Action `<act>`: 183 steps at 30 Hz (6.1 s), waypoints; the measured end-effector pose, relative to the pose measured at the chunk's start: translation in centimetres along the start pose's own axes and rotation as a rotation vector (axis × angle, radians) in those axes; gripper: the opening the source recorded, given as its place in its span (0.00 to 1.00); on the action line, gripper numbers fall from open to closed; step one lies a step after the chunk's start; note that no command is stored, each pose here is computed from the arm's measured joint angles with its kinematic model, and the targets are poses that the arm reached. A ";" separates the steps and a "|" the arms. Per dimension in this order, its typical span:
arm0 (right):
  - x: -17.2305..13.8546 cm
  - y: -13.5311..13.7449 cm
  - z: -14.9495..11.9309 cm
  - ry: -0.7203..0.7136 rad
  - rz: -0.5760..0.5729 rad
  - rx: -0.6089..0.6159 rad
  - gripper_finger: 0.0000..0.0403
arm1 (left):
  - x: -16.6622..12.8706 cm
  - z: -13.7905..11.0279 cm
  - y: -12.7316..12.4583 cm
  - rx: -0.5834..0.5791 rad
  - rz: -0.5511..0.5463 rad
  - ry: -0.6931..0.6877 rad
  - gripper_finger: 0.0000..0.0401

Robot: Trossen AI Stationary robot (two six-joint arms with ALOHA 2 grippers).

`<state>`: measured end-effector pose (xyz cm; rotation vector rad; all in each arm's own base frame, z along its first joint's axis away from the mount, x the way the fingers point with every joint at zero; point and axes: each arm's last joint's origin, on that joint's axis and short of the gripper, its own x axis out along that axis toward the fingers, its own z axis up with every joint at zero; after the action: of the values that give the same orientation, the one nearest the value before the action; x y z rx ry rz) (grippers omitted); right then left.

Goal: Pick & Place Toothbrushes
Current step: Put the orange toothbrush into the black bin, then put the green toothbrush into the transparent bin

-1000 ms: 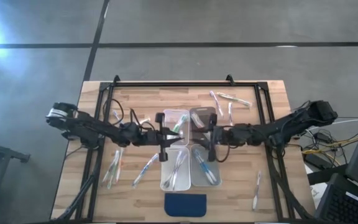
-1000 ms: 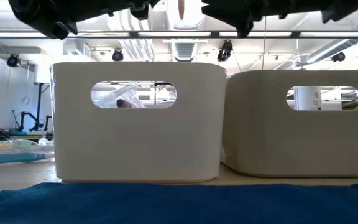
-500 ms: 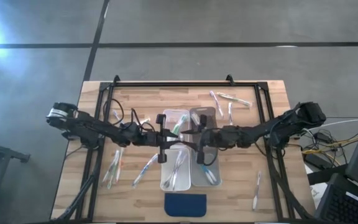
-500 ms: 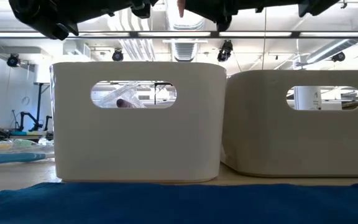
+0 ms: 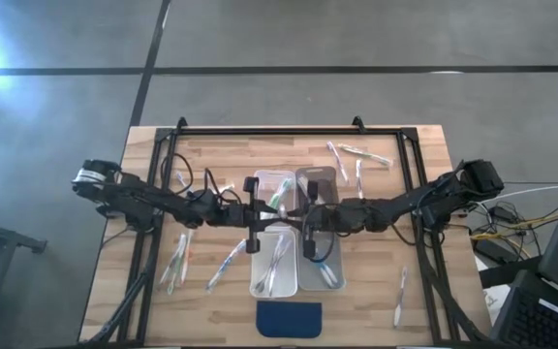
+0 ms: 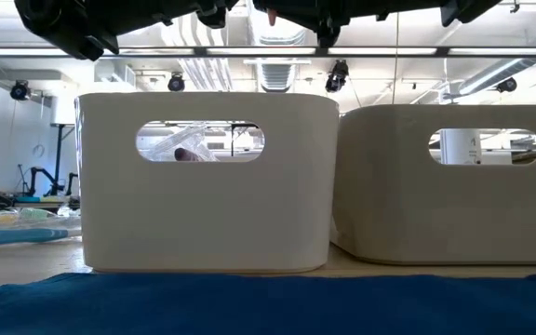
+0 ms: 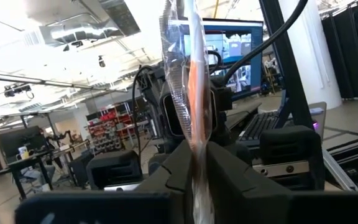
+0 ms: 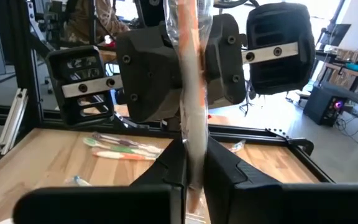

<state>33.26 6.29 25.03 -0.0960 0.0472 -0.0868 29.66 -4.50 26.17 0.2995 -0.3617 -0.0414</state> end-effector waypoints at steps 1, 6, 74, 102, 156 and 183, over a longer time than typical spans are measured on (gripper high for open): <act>0.0 0.0 0.0 0.000 0.000 0.001 0.06 | 0.0 0.0 0.0 0.000 0.000 0.000 0.11; 0.0 0.0 0.0 0.000 -0.001 0.003 0.06 | 0.0 0.0 0.0 0.000 0.000 0.002 0.12; -1.9 -7.7 -4.0 1.324 -0.642 0.711 0.06 | -6.9 3.2 2.7 0.159 0.285 0.691 0.55; -1.2 -9.0 -5.3 1.370 -0.619 0.782 0.06 | -6.9 3.2 2.7 0.123 0.298 0.683 0.55; 0.7 -9.4 -6.0 1.430 -0.520 0.765 0.50 | -6.9 3.2 2.7 0.121 0.299 0.684 0.55; -0.6 -11.3 7.9 1.306 -0.585 0.621 0.40 | -6.9 3.2 2.7 0.113 0.300 0.682 0.55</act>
<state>32.15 -4.08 33.99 0.5896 1.2920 -0.7331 22.03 -2.18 27.47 0.3495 0.2727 0.3710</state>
